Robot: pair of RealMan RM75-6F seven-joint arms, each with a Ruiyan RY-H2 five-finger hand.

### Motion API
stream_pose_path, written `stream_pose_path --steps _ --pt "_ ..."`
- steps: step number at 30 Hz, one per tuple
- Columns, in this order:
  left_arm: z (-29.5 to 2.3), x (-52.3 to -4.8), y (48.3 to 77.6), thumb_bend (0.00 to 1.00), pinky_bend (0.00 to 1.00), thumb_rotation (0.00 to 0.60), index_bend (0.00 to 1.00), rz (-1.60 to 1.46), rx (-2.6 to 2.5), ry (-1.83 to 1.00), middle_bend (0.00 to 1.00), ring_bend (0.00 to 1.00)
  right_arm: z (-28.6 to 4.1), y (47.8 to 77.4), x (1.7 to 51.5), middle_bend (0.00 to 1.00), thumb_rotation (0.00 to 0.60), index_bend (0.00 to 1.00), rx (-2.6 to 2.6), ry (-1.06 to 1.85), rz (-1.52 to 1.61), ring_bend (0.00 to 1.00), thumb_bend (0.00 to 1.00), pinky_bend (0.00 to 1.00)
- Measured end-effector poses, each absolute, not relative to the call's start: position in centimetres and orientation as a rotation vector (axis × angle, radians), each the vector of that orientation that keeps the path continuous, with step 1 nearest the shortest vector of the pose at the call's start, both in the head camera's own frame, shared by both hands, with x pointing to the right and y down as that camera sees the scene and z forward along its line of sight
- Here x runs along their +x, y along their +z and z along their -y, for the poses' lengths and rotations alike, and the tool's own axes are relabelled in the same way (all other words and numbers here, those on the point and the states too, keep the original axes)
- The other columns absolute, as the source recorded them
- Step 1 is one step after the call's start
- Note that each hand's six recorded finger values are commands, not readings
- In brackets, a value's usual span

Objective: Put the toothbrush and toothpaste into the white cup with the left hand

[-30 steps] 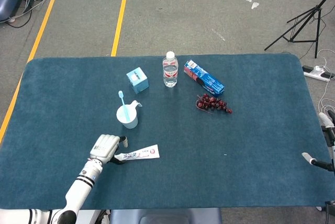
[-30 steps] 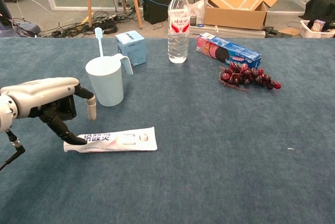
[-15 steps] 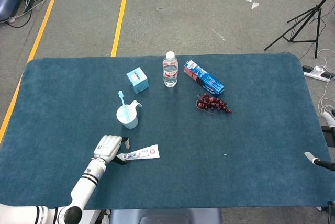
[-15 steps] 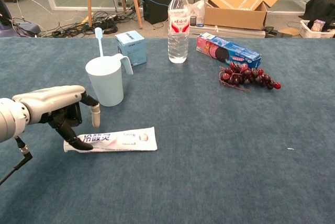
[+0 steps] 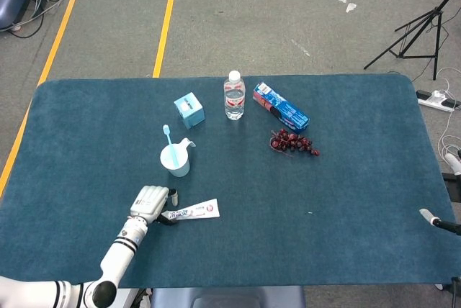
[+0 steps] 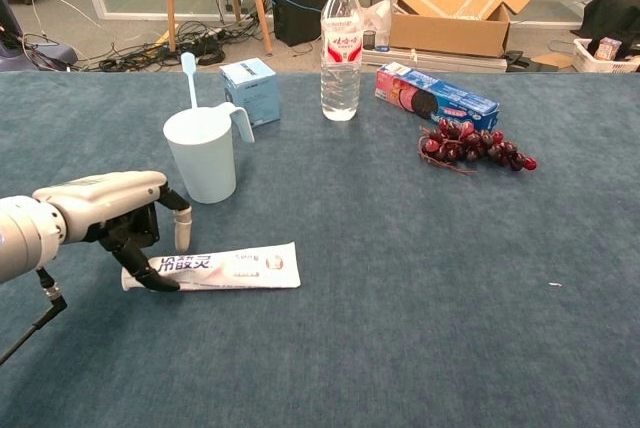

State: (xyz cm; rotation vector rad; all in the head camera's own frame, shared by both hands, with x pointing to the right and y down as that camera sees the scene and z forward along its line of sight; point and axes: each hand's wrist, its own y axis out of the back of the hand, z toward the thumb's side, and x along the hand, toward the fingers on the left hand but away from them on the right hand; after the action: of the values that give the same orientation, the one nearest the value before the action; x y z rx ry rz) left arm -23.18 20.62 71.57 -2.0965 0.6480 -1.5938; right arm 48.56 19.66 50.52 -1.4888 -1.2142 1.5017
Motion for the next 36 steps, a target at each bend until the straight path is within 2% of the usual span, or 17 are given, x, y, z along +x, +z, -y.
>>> stream_pose_path --steps 9,15,27,36 --pt "-20.73 -23.48 71.89 0.00 1.00 0.600 0.59 -0.653 -2.096 -1.596 1.00 1.00 -19.64 50.53 48.58 0.00 0.600 0.01 -1.489 1.502 1.216 0.00 0.00 0.26" --pt "-20.91 -23.59 72.07 0.00 1.00 0.600 0.59 -0.642 -2.104 -1.600 1.00 1.00 -19.64 50.54 48.57 0.00 0.600 0.01 -1.489 1.503 1.215 0.00 0.00 0.26" --pt "-20.96 -23.64 72.19 0.25 1.00 0.600 0.64 -0.650 -2.114 -1.606 1.00 1.00 -19.63 50.60 48.58 0.00 0.600 0.01 -1.489 1.504 1.214 0.00 0.00 0.26" --pt "-20.91 -23.73 72.15 0.28 1.00 0.600 0.75 -0.654 -2.098 -1.603 1.00 1.00 -19.60 50.60 48.60 0.00 0.600 0.01 -1.485 1.504 1.216 0.00 0.00 0.26"
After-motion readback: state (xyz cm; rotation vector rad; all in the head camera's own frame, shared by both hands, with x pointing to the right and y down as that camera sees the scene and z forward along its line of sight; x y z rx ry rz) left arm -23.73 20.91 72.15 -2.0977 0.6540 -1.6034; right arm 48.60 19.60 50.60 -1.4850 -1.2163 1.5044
